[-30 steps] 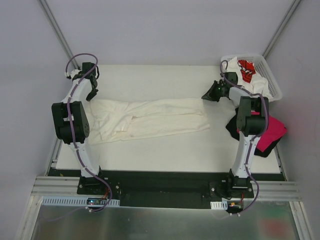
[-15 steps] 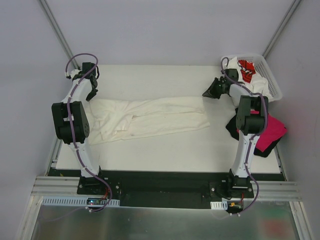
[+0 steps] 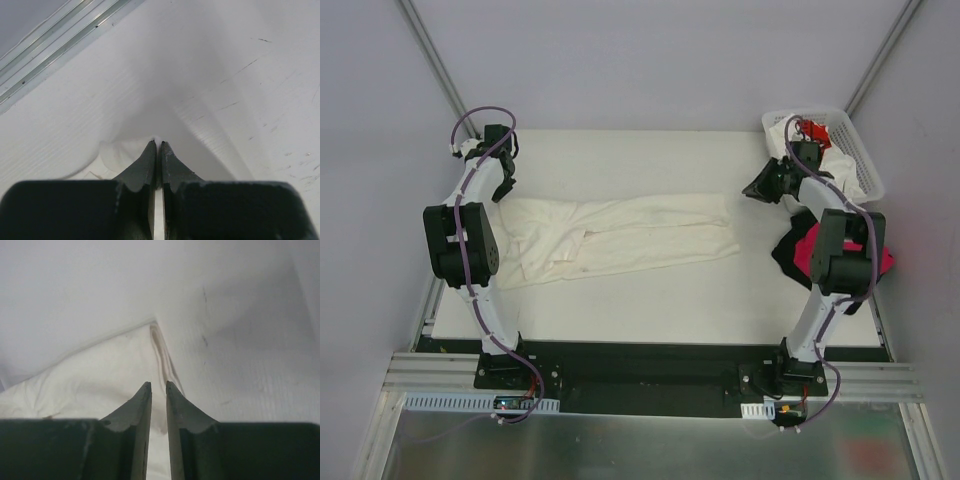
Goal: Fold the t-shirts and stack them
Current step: Fold the other side of the tshirt into a rectangle
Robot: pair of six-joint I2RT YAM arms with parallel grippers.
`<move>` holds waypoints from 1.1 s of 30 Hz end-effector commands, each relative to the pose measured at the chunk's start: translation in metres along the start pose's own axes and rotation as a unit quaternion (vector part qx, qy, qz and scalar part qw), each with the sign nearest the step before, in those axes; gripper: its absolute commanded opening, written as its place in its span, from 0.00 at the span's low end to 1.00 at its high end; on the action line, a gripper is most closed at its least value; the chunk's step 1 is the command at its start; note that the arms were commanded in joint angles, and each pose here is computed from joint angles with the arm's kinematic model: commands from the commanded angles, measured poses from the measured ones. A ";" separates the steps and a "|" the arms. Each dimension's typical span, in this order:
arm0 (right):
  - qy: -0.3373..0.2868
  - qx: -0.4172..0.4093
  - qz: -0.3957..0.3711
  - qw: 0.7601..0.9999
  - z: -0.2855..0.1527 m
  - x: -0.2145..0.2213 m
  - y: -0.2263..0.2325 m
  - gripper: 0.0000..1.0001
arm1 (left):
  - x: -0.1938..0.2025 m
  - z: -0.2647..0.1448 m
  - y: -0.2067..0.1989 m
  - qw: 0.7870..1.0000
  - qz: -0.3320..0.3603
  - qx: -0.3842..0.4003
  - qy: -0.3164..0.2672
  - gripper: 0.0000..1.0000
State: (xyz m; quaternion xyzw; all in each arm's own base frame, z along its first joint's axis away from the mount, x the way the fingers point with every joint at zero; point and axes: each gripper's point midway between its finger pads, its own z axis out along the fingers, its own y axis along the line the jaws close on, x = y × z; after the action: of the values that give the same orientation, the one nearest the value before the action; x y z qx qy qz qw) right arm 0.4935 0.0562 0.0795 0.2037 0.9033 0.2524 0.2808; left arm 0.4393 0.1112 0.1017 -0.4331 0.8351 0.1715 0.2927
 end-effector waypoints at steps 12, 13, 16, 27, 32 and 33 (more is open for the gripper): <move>0.041 -0.012 -0.051 0.998 -0.043 0.099 0.025 0.21 | -0.010 -0.006 -0.002 1.000 -0.005 0.006 -0.005 0.00; 0.040 -0.014 -0.052 0.998 -0.041 0.096 0.025 0.21 | -0.009 -0.006 -0.002 1.000 -0.004 0.006 -0.004 0.00; 0.048 -0.015 -0.047 0.998 -0.030 0.097 0.022 0.22 | -0.010 -0.006 -0.001 1.000 -0.004 0.006 -0.007 0.00; 0.036 -0.009 -0.038 0.999 -0.020 0.076 0.021 0.31 | -0.013 -0.008 0.001 1.000 -0.003 0.003 -0.013 0.00; 0.031 -0.008 -0.034 0.999 -0.021 0.070 0.020 0.34 | -0.011 -0.004 0.000 1.000 -0.001 0.001 -0.008 0.00; 0.031 -0.008 -0.034 0.999 -0.021 0.070 0.019 0.34 | -0.011 -0.004 0.000 1.000 0.000 0.001 -0.009 0.00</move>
State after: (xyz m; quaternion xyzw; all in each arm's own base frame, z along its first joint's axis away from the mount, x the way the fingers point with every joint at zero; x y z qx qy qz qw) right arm 0.4172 0.1039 0.0654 0.1653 0.9217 0.2566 0.2395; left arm 0.4402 0.1083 0.1007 -0.4321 0.8379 0.1633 0.2907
